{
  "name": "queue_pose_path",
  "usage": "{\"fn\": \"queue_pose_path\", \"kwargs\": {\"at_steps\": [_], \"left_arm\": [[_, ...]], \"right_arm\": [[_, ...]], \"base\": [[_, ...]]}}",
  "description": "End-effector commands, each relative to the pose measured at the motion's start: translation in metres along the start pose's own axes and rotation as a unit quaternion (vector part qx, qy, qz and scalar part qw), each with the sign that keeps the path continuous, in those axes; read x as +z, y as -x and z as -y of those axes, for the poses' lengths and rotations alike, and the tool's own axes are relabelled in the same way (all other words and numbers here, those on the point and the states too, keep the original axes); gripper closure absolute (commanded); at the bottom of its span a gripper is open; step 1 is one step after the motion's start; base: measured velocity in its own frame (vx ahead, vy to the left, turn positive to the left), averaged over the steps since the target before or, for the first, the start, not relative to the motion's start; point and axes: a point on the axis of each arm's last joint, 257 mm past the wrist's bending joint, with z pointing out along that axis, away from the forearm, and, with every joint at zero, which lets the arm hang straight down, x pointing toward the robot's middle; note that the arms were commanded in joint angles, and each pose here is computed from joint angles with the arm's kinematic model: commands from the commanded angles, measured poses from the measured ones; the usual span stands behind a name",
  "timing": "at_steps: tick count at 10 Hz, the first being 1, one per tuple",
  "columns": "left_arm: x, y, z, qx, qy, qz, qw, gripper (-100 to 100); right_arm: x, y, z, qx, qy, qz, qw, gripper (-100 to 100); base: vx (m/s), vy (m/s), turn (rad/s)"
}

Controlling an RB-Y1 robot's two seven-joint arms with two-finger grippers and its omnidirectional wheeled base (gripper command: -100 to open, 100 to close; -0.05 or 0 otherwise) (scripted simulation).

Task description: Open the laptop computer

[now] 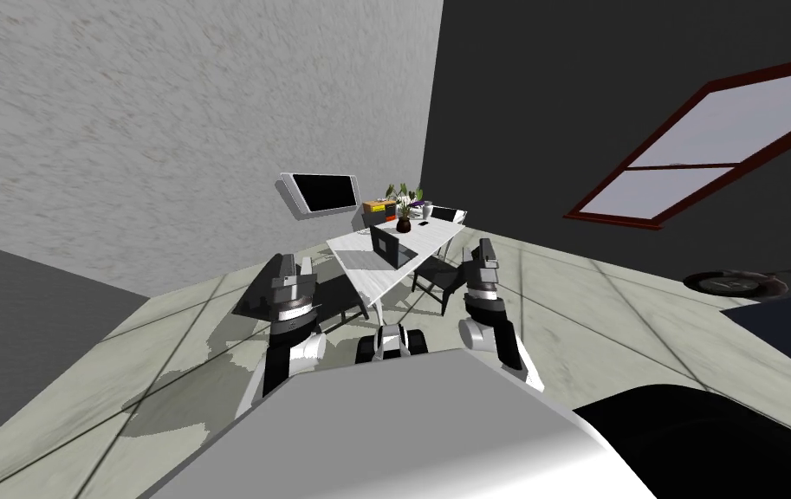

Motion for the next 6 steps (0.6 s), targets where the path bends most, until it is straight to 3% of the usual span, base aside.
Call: {"fn": "queue_pose_path", "kwargs": {"at_steps": [1,6], "left_arm": [[0.000,0.000,0.000,0.000,0.000,0.000,1.0000,0],[0.000,0.000,0.000,0.000,0.000,0.000,1.0000,0]], "right_arm": [[0.000,-0.010,0.009,-0.044,-0.003,-0.037,0.9984,-100],[-0.002,-0.024,0.036,-0.158,-0.008,-0.101,0.9822,-100]], "base": [[-0.009,0.021,0.091],[-0.010,0.027,0.108]]}}
